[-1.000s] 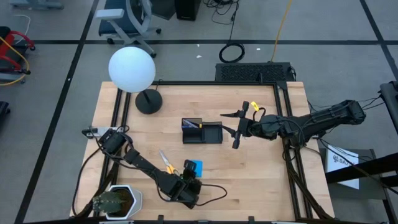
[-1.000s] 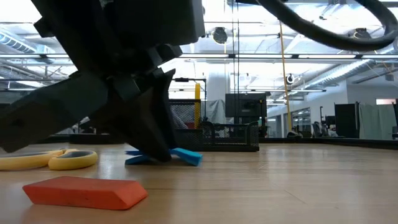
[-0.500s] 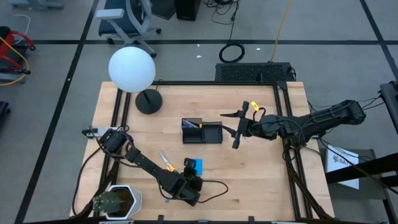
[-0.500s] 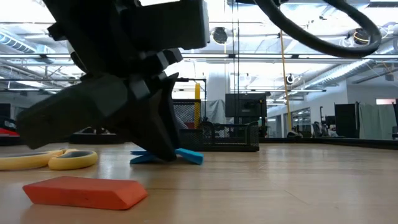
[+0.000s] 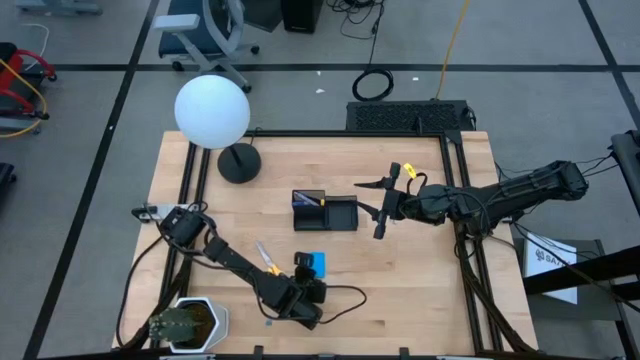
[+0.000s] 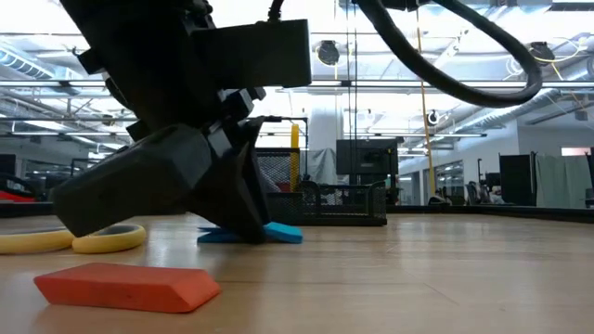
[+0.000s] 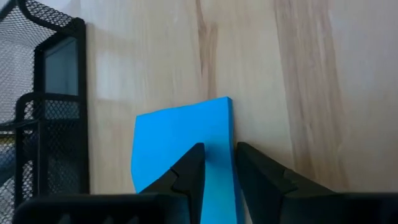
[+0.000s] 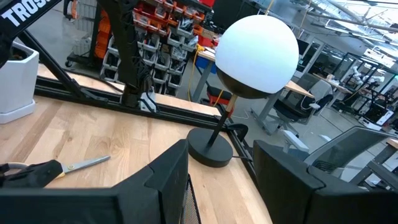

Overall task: Pick and place office supplies into organizer
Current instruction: Put the blue sticky note into the desk organizer

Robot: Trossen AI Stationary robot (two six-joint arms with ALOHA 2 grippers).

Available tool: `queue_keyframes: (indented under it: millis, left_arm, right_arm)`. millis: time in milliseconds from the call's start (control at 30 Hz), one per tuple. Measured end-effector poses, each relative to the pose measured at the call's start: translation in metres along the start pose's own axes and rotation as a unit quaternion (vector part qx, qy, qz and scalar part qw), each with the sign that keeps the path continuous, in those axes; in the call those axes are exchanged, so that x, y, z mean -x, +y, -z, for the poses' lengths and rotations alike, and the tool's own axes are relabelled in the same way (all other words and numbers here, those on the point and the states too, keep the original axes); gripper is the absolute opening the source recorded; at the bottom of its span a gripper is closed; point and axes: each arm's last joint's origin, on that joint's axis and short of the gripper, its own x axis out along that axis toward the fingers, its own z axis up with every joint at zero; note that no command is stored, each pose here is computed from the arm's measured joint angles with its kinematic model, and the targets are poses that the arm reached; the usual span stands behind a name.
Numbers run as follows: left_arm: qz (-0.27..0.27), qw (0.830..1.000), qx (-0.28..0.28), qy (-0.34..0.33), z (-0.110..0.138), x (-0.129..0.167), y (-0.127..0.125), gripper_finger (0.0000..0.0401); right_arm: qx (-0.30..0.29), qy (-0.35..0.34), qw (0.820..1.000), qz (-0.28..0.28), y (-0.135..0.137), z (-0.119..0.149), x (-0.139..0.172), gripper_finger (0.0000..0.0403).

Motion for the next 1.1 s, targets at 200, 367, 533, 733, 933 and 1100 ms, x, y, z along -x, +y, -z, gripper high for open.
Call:
queue_keyframes:
  millis: [200, 367, 533, 733, 933, 1100]
  left_arm:
    - [0.005, 1.0, -0.009, 0.01, 0.002, -0.001, 0.0, 0.0019]
    - [0.009, 1.0, -0.007, 0.012, 0.002, -0.001, 0.0, 0.0008]
    - [0.01, 1.0, -0.008, 0.01, 0.002, 0.0, 0.0, 0.0004]
    - [-0.006, 1.0, -0.02, 0.01, -0.003, 0.012, -0.001, 0.0002]
    - [-0.026, 0.999, -0.026, -0.006, -0.011, 0.026, -0.002, 0.0001]
    - [-0.049, 0.998, -0.034, -0.011, -0.014, 0.034, -0.001, 0.0001]
  right_arm:
    - [0.0, 0.0, 1.0, 0.0, 0.0, 0.0, 0.0, 0.0171]
    - [0.0, 0.0, 1.0, 0.0, 0.0, 0.0, 0.0, 0.0171]
    - [0.008, 0.0, 1.0, 0.0, 0.0, 0.0, 0.0, 0.0171]
    - [0.008, 0.0, 1.0, 0.0, 0.0, 0.0, 0.0, 0.0171]
    - [0.008, 0.0, 1.0, 0.0, 0.0, 0.0, 0.0, 0.0171]
    - [0.008, 0.0, 1.0, 0.0, 0.0, 0.0, 0.0, 0.0171]
